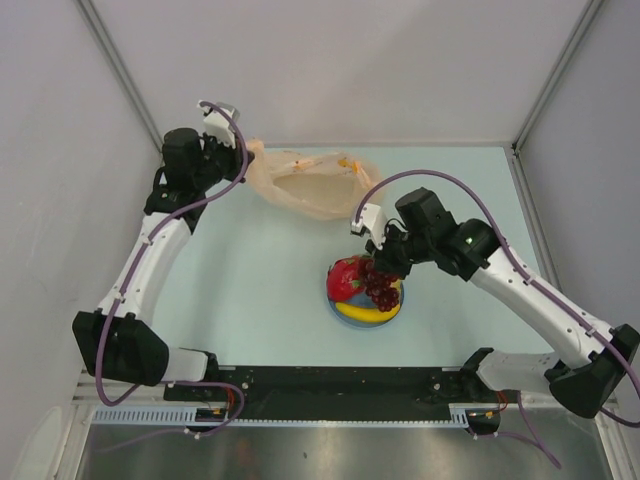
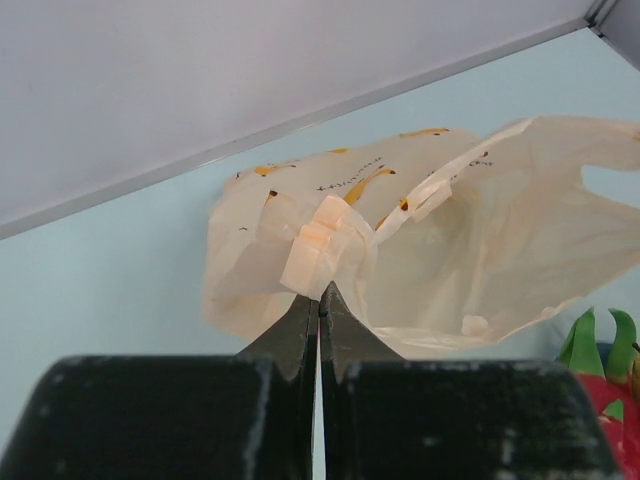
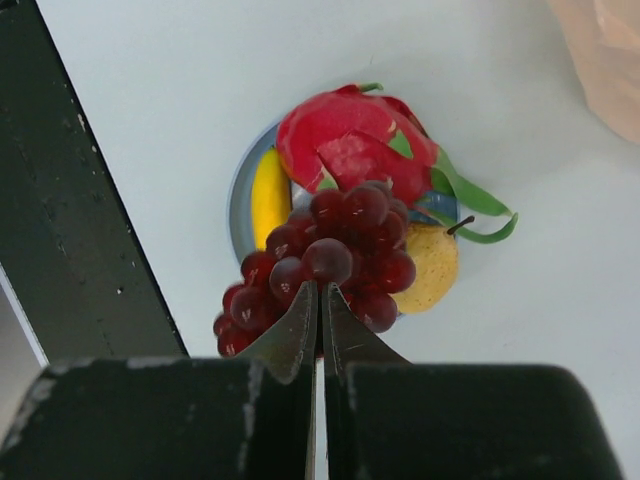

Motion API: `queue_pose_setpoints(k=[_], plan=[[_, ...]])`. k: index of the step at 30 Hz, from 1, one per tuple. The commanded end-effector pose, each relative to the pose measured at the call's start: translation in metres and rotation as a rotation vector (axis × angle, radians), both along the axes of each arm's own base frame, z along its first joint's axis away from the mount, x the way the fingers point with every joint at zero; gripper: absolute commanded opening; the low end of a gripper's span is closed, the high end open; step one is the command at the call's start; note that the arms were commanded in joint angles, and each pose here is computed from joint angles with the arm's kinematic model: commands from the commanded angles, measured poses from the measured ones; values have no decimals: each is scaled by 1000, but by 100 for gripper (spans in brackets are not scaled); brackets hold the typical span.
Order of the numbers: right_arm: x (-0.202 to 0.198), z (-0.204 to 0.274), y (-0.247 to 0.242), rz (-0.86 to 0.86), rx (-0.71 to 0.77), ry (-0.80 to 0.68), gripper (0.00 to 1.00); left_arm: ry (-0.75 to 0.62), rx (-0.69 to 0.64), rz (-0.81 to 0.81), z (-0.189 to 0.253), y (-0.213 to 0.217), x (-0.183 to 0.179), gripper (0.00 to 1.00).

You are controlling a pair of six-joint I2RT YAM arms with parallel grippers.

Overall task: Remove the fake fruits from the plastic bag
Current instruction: Place the fake fruit on the plate.

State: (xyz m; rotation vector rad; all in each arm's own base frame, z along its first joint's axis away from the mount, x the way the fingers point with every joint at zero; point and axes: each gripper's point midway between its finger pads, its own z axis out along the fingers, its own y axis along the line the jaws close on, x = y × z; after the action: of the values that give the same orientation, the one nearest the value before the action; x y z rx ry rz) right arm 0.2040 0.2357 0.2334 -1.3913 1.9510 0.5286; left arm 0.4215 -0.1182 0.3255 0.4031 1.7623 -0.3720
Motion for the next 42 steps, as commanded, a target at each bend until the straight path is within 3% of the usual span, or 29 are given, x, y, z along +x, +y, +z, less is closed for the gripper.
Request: queue_pose_setpoints(k=[1, 15, 33, 42], plan=[[-4, 2, -10, -13, 5, -24, 0, -49, -47, -29, 23, -4, -10, 0], [-7, -27, -3, -10, -17, 21, 0, -37, -51, -46, 18, -8, -7, 0], [32, -42, -6, -416, 132, 311, 0, 4, -82, -60, 8, -13, -7, 0], [24, -48, 1, -396, 148, 398, 1, 4, -89, -63, 7, -14, -8, 0]])
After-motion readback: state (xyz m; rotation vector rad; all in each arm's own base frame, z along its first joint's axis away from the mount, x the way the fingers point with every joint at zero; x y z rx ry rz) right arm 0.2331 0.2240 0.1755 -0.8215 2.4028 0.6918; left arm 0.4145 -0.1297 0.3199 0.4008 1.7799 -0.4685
